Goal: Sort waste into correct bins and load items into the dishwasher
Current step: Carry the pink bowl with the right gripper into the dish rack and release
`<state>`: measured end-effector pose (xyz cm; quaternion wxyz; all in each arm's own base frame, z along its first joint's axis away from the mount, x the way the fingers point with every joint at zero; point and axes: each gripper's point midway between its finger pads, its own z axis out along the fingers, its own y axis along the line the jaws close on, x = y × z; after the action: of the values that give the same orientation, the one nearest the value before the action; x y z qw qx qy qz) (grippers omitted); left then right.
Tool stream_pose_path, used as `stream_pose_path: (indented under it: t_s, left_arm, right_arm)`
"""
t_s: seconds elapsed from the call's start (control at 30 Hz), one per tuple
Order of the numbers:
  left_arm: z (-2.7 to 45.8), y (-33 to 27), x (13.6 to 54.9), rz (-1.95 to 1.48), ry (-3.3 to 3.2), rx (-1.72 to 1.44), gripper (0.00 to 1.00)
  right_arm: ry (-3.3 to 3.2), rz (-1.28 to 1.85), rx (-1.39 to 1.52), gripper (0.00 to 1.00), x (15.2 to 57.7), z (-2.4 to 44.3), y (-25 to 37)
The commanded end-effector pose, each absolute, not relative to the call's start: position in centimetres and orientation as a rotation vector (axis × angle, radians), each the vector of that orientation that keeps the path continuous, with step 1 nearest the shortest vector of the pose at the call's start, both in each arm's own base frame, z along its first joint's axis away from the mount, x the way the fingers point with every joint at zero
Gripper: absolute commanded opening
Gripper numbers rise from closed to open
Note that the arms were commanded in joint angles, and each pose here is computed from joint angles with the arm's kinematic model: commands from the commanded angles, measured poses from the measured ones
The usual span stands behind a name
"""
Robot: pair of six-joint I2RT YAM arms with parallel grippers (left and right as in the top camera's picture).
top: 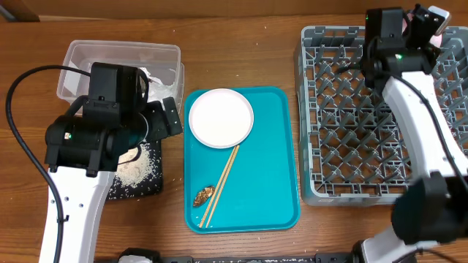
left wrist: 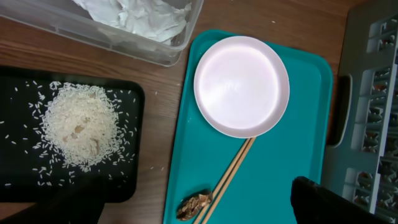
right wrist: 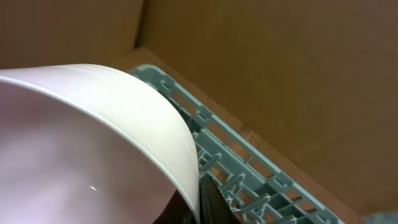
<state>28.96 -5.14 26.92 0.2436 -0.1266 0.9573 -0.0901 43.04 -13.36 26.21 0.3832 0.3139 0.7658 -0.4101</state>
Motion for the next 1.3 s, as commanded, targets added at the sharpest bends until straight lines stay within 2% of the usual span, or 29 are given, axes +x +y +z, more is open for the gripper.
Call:
stream_pose_path:
  t_s: [0.0, 0.43, 0.97, 1.2, 1.27]
  left_arm:
    - [26.4, -5.2, 29.3, -0.254, 2.631, -0.37, 0.96]
    - [25.4, -5.3, 29.8, -0.247, 2.667, -0.375, 0.95]
    - [25.3, -5.3, 29.8, -0.246, 2.671, -0.376, 0.95]
    - [25.3, -5.3, 29.8, -0.24, 2.673, -0.354, 0.96]
    - [25.3, -5.3, 29.8, -0.24, 2.673, -0.355, 0.96]
  right_arm:
    - [1.938, -1.192, 0.821, 0.04, 43.5, 23.6, -15.1]
    - [2.131, -1.224, 0.683, 0.04, 46.1, 14.3, -12.7]
    - [2.406, -0.987, 0.621, 0.04, 44.6, 9.7, -6.3]
    - [2.523, -0.945, 0.695, 0.15, 41.2, 9.4, -4.3]
    - [2.523, -0.928, 0.738, 0.21, 40.5, 10.2, -4.2]
